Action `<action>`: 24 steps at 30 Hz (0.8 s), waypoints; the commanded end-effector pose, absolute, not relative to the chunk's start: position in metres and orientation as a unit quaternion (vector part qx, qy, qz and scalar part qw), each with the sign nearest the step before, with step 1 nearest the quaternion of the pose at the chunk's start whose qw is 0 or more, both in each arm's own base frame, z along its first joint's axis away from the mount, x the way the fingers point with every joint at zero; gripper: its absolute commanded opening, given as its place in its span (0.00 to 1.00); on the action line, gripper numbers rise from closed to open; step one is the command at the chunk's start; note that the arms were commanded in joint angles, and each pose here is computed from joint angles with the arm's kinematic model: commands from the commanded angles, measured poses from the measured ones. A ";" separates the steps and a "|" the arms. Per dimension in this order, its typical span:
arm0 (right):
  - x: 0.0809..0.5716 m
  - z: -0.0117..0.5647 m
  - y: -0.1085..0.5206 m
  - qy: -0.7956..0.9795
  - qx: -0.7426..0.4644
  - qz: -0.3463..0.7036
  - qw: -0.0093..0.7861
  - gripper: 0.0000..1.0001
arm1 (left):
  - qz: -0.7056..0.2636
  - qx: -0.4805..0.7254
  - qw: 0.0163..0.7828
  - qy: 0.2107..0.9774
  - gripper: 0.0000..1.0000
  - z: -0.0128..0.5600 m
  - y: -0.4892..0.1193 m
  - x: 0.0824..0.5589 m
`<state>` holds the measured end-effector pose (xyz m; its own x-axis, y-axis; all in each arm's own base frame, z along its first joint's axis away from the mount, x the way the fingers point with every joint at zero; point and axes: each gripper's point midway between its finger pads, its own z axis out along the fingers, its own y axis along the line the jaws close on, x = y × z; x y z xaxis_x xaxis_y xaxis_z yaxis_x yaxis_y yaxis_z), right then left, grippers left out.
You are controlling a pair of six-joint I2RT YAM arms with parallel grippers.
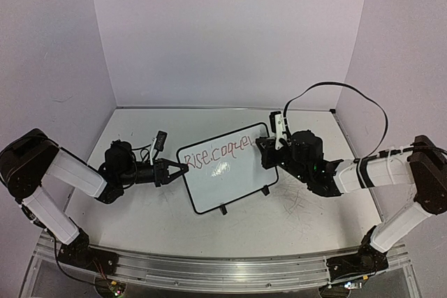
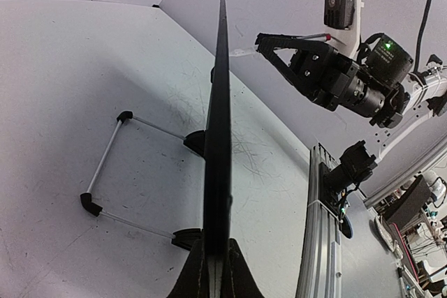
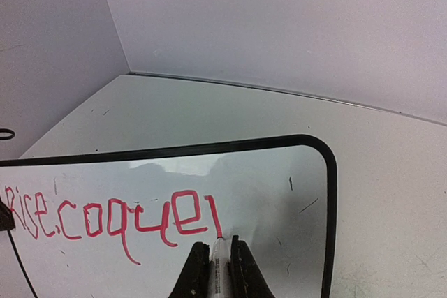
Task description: Write a sentence on the whiteboard
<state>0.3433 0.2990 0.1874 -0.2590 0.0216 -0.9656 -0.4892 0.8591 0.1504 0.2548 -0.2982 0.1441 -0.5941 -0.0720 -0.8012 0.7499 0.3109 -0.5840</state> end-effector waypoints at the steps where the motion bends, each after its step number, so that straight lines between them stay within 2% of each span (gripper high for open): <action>1: 0.354 0.209 0.298 0.750 -0.133 0.216 0.611 0.00 | -0.529 0.243 0.370 0.724 0.00 0.136 -0.299 0.254; 18: 0.371 0.218 0.280 0.750 -0.079 0.182 0.631 0.00 | -0.528 0.242 0.371 0.725 0.00 0.136 -0.299 0.254; 24: 0.347 0.244 0.277 0.722 -0.110 0.221 0.647 0.00 | -0.527 0.241 0.370 0.726 0.00 0.134 -0.299 0.255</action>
<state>0.3601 0.2880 0.2084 -0.2150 0.0746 -0.9738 -0.4038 0.9011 0.1582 0.2548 -0.2982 0.1442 -0.5931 -0.0716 -0.8020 0.7507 0.3109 -0.5829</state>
